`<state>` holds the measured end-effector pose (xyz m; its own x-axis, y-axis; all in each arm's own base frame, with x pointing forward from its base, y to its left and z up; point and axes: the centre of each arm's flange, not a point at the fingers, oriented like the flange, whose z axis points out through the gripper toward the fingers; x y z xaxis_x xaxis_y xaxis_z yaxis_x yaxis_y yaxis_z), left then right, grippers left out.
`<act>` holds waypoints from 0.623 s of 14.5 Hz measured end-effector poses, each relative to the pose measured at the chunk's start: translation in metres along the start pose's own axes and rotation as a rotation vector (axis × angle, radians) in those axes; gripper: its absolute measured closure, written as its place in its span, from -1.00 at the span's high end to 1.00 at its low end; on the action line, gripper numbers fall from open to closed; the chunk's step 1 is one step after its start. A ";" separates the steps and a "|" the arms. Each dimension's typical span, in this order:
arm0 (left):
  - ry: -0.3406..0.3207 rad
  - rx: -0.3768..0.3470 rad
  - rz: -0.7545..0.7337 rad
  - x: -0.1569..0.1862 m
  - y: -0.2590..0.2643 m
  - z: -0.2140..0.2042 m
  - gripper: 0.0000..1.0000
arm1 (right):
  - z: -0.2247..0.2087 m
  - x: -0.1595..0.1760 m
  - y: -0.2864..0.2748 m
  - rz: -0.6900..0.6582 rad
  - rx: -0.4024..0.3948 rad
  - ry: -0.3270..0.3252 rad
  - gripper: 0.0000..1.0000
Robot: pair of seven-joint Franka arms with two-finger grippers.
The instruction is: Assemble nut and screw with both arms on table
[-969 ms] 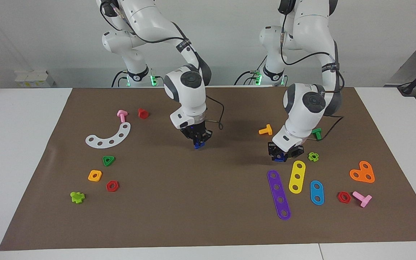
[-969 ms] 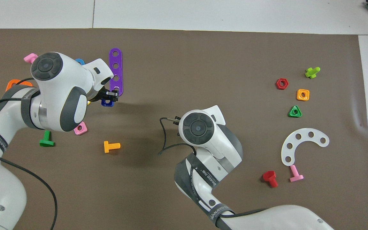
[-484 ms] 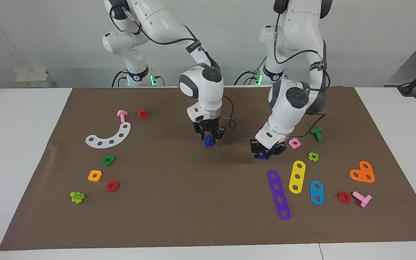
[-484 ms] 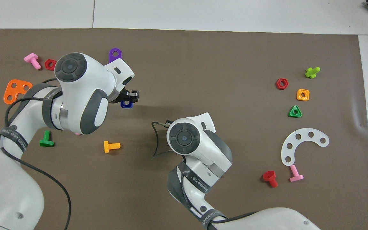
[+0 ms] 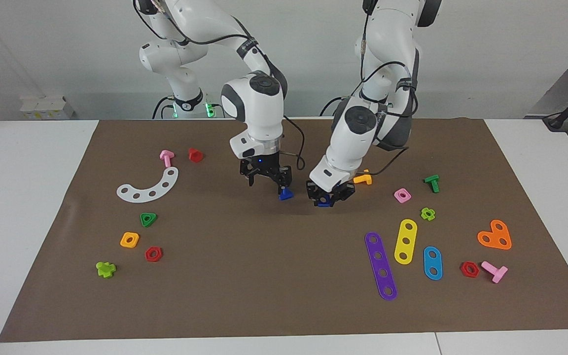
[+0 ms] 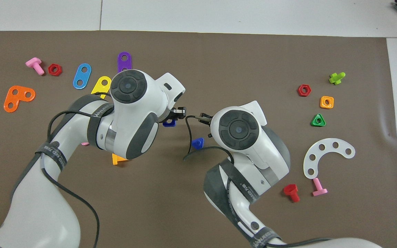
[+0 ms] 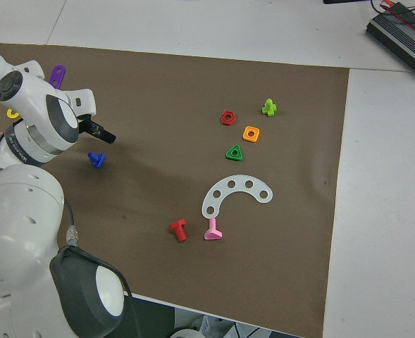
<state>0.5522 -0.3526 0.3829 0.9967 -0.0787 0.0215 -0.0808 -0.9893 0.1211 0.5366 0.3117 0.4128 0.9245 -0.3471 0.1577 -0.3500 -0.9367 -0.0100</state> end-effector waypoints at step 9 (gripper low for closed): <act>-0.038 0.028 0.018 -0.053 0.081 0.032 -0.06 | -0.079 0.103 0.188 -0.223 0.046 -0.131 1.00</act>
<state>0.4929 -0.4321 0.3597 0.9948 -0.1007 -0.0145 -0.0989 -0.9907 0.0936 0.5540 0.1030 0.5056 0.9907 -0.1320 0.0320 -0.1309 -0.9908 -0.0342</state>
